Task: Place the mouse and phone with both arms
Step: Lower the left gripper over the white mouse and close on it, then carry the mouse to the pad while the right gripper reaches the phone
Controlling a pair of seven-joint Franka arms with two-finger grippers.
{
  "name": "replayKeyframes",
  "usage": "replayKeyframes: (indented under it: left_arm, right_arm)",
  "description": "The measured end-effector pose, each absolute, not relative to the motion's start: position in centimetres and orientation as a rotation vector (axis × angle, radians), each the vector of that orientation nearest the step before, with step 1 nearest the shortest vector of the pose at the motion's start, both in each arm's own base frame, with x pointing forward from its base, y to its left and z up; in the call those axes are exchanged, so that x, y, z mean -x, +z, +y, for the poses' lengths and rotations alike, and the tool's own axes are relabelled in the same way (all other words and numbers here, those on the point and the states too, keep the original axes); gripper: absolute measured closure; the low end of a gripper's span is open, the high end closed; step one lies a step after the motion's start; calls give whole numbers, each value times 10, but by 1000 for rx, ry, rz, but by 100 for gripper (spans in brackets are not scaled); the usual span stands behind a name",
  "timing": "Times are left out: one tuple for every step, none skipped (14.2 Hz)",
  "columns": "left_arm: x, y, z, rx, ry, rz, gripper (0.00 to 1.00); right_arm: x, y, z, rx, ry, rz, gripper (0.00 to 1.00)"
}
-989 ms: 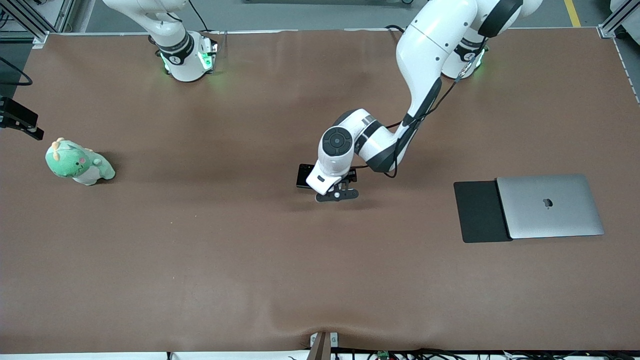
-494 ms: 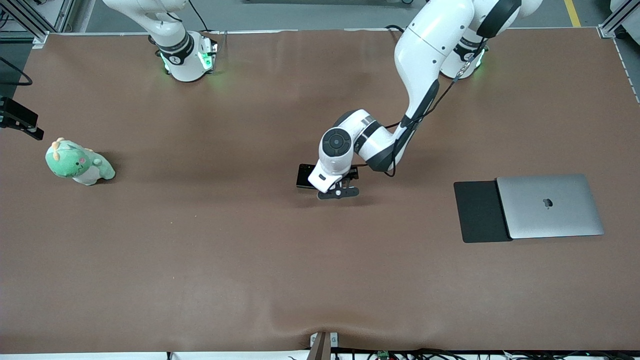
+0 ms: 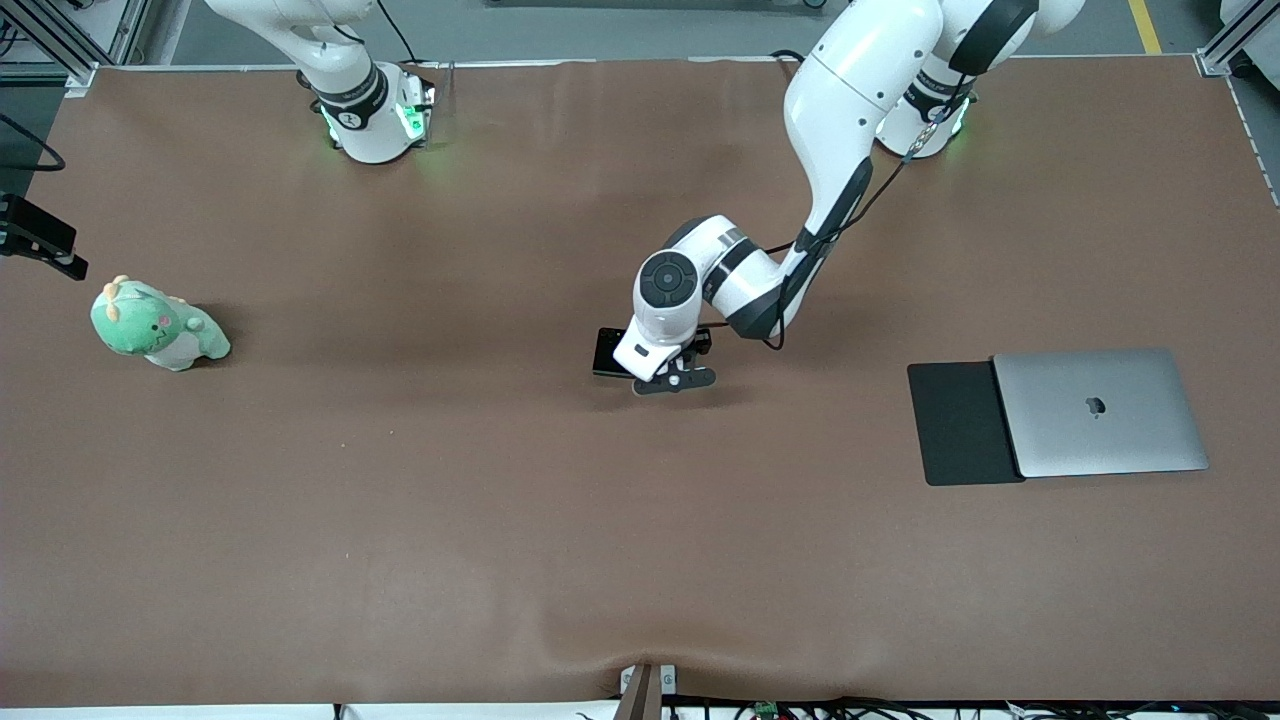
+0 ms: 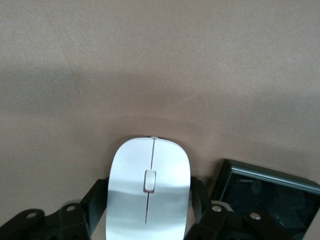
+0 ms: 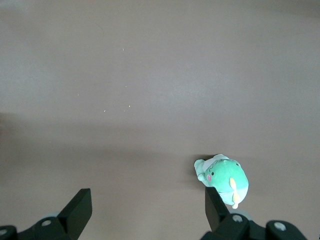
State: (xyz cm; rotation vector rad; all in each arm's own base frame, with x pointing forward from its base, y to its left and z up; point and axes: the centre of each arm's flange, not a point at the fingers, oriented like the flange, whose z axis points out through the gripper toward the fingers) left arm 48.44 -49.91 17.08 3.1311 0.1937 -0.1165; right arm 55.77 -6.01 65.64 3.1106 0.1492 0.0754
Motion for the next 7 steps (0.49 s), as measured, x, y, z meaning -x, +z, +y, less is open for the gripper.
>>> replayKeyframes:
  left_arm:
    - [-484,169,-498,-3133,-119,194,25]
    - [-483,169,-498,-3132,-118,193,30]
    - [-483,169,-498,-3131,-117,193,30]
    - [-483,171,-498,-3130,-114,193,34]
    - [-482,173,-497,-3131,-112,191,34]
    - [-481,176,-496,-3136,-106,184,38]
    - [-480,180,-493,-3145,-93,171,38]
  right_arm:
    - [-558,656,-60,-3111,75,149,0]
    - [-558,656,-60,-3111,75,149,0]
    - [-558,656,-60,-3111,75,149,0]
    - [-558,656,-60,-3111,75,149,0]
    - [-558,656,-60,-3111,75,149,0]
    - [-558,656,-60,-3111,75,149,0]
    - [-558,656,-60,-3111,75,149,0]
